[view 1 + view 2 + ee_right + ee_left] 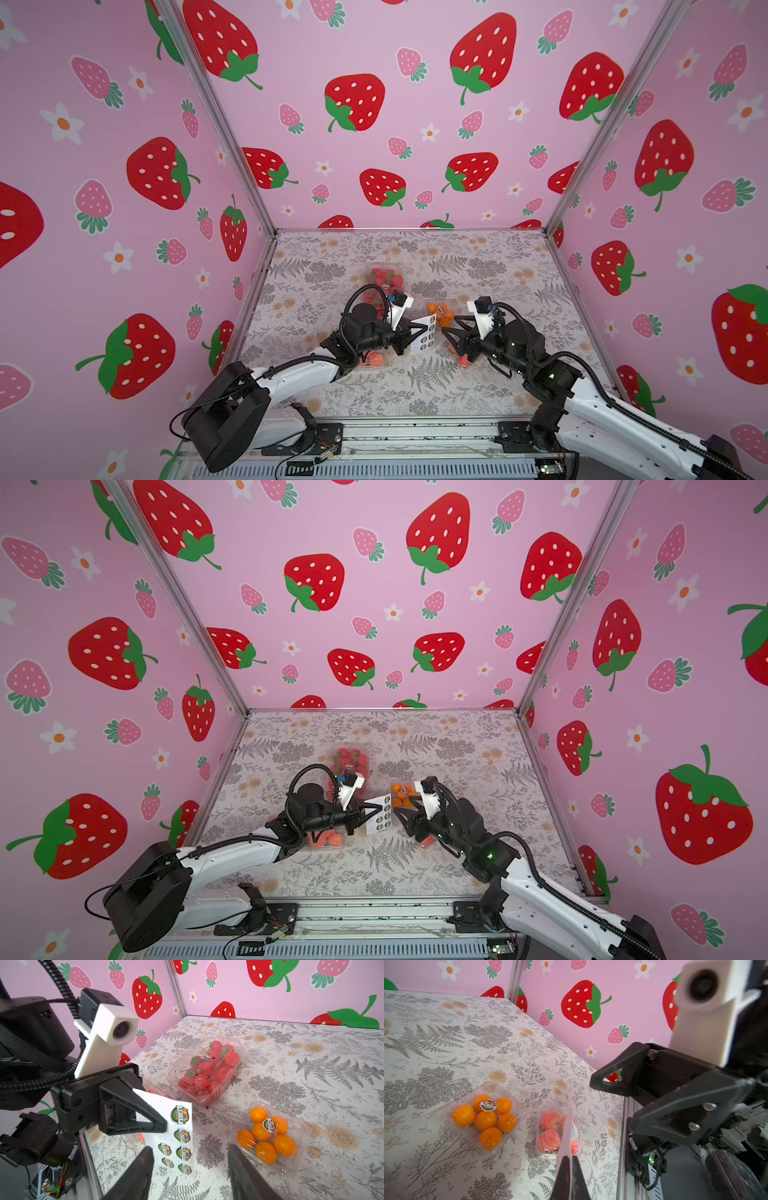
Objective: Label fruit boxes
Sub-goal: Tear off the label from the label sticker.
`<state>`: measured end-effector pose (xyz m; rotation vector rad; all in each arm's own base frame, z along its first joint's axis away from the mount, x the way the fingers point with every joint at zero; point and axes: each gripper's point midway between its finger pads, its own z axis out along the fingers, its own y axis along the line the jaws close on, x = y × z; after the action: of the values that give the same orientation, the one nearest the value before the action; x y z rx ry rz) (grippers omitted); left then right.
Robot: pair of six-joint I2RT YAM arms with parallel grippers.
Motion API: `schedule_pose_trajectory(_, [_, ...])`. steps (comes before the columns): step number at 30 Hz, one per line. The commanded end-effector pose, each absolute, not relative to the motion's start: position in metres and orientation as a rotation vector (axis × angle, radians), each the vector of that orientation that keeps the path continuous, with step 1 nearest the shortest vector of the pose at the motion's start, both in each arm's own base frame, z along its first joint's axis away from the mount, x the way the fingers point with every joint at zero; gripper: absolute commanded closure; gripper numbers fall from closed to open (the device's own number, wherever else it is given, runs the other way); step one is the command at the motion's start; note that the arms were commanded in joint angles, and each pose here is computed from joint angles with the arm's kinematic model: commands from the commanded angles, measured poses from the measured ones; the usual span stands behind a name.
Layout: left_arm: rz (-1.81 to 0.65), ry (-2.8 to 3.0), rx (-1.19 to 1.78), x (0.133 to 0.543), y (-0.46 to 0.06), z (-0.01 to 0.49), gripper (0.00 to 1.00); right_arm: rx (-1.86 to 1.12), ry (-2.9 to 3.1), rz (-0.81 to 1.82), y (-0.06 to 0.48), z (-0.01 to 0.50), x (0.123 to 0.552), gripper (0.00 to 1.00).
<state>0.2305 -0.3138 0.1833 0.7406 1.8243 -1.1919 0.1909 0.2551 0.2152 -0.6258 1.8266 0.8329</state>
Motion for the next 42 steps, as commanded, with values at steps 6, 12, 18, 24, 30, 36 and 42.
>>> schedule_pose_trajectory(6, [-1.172, 1.802, 0.718, 0.238, -0.323, 0.197, 1.0, -0.602, 1.86, 0.561, 0.275, 0.213, 0.214, 0.45])
schedule_pose_trajectory(12, [-1.135, 1.811, 0.722, 0.239, -0.32, 0.198, 1.0, -0.633, 1.852, 0.561, 0.292, 0.211, 0.213, 0.48])
schedule_pose_trajectory(18, [-1.145, 1.797, 0.736, 0.235, -0.319, 0.2, 1.0, -0.613, 1.858, 0.514, 0.288, 0.208, 0.218, 0.61])
schedule_pose_trajectory(24, [-1.155, 1.791, 0.742, 0.234, -0.32, 0.2, 1.0, -0.652, 1.853, 0.544, 0.293, 0.205, 0.215, 0.85])
schedule_pose_trajectory(30, [-1.142, 1.8, 0.729, 0.236, -0.32, 0.2, 1.0, -0.664, 1.842, 0.568, 0.289, 0.204, 0.208, 0.92])
schedule_pose_trajectory(36, [-1.132, 1.81, 0.726, 0.238, -0.319, 0.199, 1.0, -0.705, 1.8, 0.706, 0.291, 0.211, 0.189, 0.82])
schedule_pose_trajectory(42, [-1.137, 1.807, 0.725, 0.237, -0.319, 0.201, 1.0, -0.712, 1.797, 0.707, 0.296, 0.21, 0.191, 0.75])
